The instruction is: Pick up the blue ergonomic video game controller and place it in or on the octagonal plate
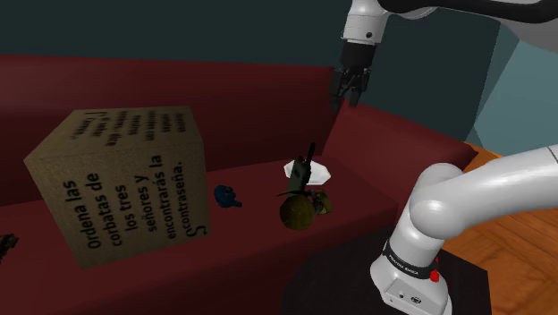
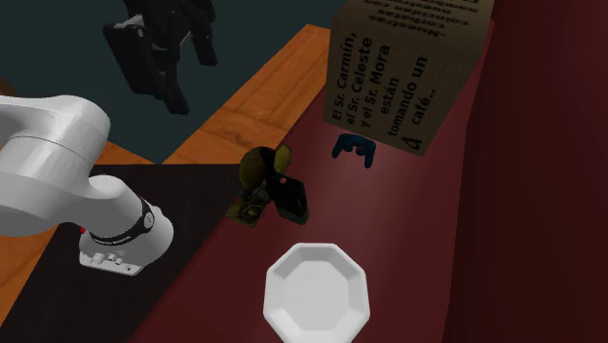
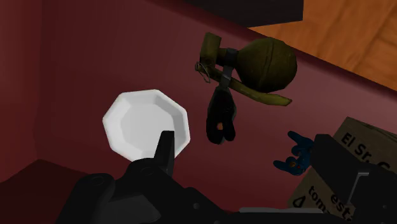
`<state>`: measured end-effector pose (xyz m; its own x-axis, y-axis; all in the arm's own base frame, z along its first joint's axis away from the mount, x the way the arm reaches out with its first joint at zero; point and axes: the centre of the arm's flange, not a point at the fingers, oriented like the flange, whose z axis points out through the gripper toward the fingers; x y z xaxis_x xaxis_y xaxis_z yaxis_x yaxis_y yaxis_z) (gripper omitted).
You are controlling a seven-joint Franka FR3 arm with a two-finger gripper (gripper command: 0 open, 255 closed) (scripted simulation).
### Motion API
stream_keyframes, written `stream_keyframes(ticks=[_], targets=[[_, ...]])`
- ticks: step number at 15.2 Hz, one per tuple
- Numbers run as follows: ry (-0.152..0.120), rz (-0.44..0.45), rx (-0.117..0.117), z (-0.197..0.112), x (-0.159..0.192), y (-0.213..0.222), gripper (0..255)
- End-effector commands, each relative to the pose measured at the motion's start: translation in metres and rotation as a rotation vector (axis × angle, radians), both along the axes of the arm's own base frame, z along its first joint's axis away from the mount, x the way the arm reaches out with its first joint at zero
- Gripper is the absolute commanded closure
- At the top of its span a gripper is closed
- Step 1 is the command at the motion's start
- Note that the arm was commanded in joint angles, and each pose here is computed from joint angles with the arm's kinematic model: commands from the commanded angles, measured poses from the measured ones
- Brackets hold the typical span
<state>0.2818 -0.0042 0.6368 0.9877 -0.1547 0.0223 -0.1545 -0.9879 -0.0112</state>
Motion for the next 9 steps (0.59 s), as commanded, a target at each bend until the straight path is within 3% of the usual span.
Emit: stream_keyframes(ticks=[1, 9], targets=[[0.000, 0.000, 0.000, 0.000, 0.000, 0.000, 0], [0.038, 0.014, 0.004, -0.067, 0.072, 0.047, 0]])
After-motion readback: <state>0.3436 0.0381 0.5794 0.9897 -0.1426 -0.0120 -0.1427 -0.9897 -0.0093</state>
